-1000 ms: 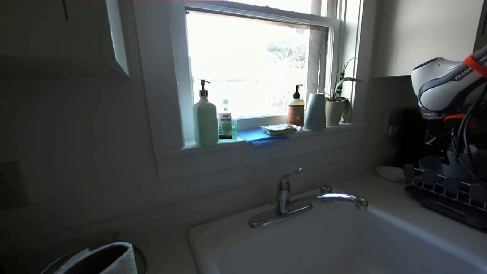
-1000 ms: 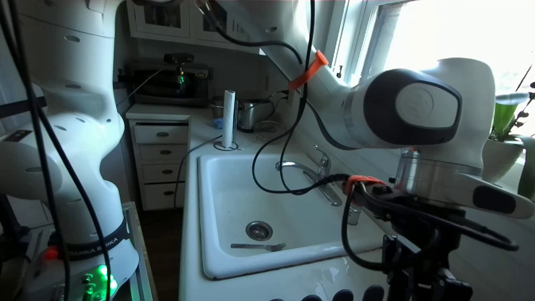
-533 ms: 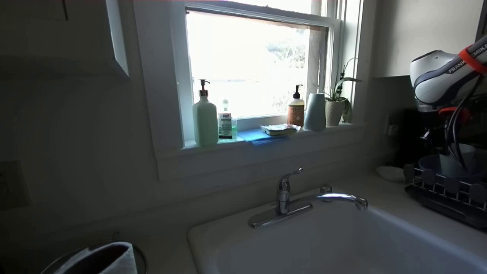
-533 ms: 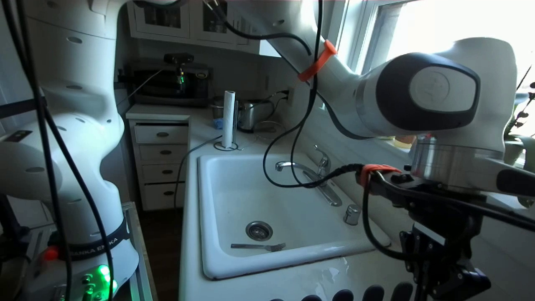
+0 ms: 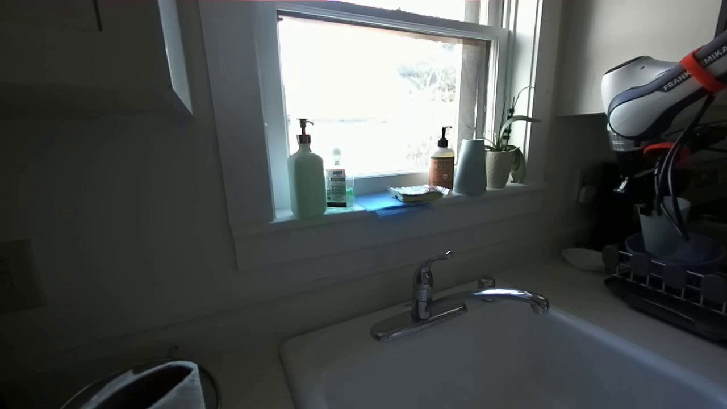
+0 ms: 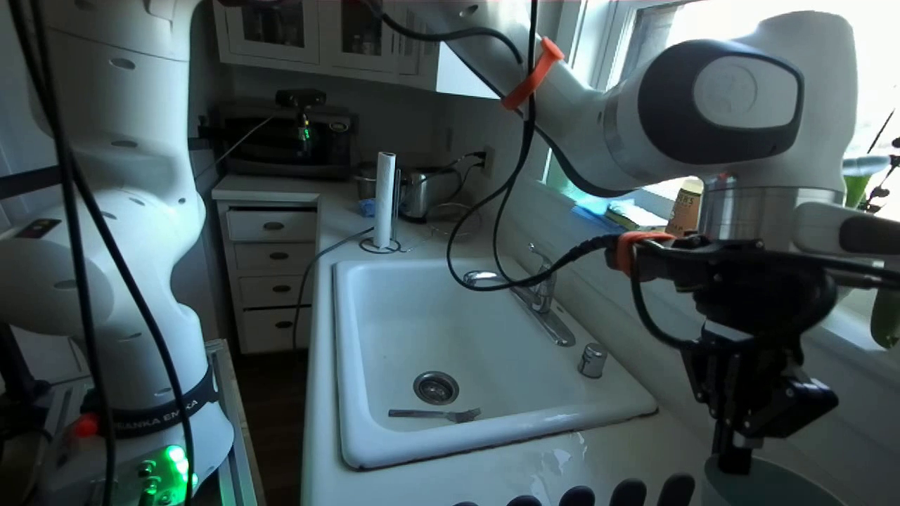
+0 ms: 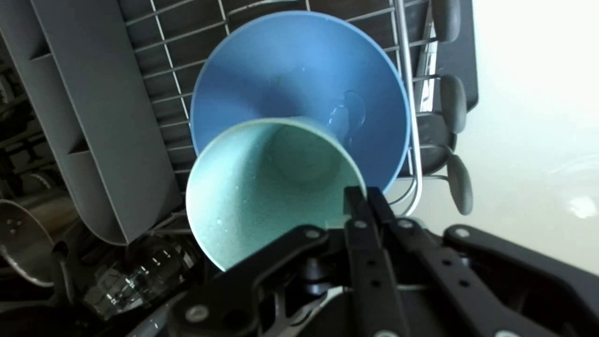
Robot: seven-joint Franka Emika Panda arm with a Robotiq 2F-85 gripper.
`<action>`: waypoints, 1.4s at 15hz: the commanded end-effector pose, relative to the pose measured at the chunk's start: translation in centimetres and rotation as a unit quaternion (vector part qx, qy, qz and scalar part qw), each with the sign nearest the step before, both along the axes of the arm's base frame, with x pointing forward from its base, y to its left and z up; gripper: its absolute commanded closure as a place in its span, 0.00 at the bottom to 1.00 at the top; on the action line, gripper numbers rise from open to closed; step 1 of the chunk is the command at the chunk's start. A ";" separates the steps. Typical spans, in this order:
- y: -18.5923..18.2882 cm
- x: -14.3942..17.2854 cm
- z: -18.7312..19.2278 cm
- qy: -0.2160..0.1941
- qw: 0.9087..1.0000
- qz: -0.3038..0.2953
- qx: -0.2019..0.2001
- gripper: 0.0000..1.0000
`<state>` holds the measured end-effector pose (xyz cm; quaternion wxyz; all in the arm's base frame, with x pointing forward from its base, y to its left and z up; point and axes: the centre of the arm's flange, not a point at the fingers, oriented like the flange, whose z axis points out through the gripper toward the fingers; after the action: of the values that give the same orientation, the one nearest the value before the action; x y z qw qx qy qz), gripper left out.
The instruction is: Remove the cup from the bowl, then put the bowl in the sink
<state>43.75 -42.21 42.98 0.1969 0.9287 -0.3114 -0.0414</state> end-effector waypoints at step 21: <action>7.0 11.5 -6.2 -0.157 0.976 0.064 0.134 0.99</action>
<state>53.64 -33.25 38.16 0.0348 0.9670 -0.2452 0.0606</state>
